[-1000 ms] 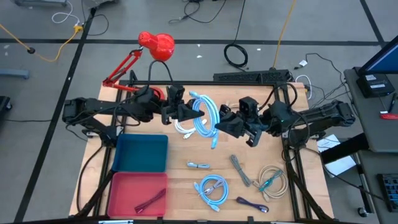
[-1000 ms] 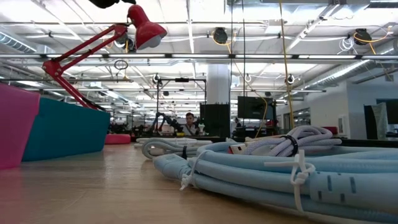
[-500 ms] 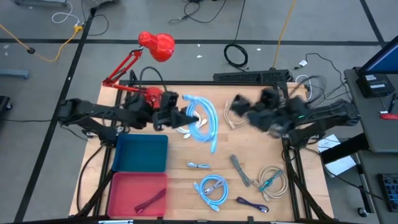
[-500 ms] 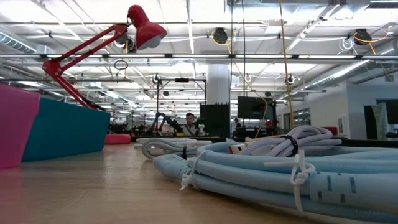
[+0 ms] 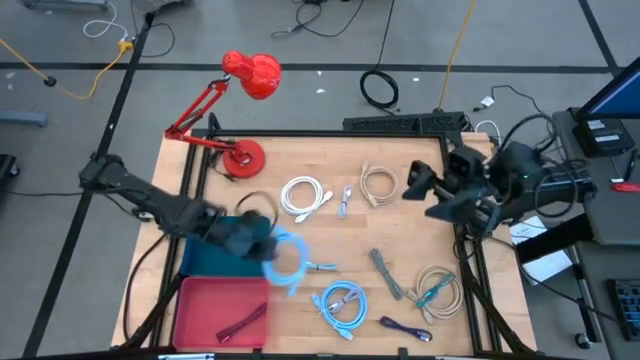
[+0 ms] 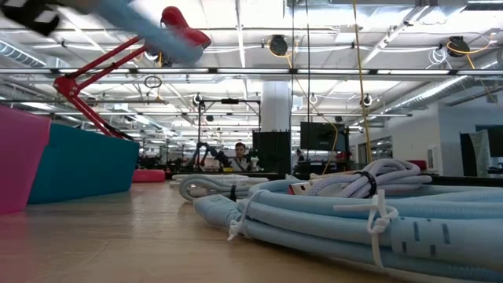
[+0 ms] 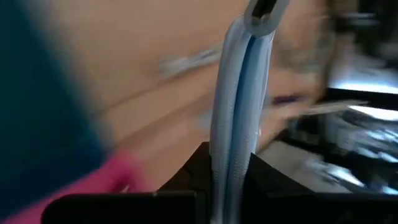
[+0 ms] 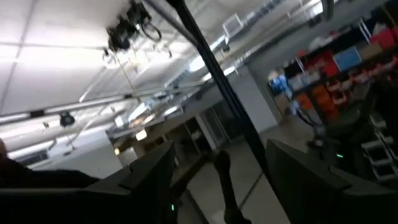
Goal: Pick & Place USB Port
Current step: Put the top blue HDMI cable into the blue bin
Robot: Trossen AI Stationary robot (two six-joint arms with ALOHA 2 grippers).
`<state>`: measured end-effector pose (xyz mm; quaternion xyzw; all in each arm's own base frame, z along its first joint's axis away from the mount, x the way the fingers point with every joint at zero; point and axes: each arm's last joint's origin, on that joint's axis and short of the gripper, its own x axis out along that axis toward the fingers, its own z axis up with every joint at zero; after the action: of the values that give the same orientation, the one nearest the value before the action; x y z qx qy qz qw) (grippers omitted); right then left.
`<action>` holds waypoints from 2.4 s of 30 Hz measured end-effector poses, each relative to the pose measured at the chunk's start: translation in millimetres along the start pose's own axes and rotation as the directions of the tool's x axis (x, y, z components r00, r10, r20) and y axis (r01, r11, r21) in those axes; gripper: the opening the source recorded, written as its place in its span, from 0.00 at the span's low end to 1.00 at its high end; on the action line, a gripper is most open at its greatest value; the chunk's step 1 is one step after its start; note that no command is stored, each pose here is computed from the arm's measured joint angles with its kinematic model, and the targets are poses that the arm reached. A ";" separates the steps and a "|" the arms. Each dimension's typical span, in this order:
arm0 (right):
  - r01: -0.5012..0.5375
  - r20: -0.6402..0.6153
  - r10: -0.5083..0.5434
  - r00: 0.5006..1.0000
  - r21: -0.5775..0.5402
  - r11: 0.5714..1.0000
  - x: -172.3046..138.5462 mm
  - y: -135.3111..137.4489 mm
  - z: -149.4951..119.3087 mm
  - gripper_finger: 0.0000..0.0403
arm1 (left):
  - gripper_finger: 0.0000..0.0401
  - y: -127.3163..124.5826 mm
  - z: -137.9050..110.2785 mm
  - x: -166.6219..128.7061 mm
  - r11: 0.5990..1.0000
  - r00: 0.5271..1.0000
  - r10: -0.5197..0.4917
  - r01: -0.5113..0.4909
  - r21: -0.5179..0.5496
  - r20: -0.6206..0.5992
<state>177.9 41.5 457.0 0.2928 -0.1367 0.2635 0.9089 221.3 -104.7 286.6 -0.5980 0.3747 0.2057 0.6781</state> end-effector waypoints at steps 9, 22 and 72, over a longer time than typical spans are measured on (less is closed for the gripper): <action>-0.040 -0.079 0.040 0.996 0.008 0.999 -2.7 11.6 -10.9 0.59 | 0.09 69.3 -43.6 -23.9 0.948 0.960 -0.104 0.174 -0.267 0.259; 0.003 -0.152 0.012 0.988 0.096 0.995 -1.6 6.6 -41.3 0.59 | 0.09 82.1 -20.0 -5.6 0.908 0.853 -0.143 0.315 -0.278 0.502; 0.095 -0.169 -0.078 0.983 0.096 0.991 3.2 -6.1 -60.3 0.59 | 0.09 23.1 -10.8 -44.8 0.746 0.728 0.665 -0.658 -0.099 0.167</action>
<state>189.6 75.0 407.8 0.3224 -0.0343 0.2539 0.9113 173.3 -102.9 305.1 -0.4139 0.4926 0.4959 0.5832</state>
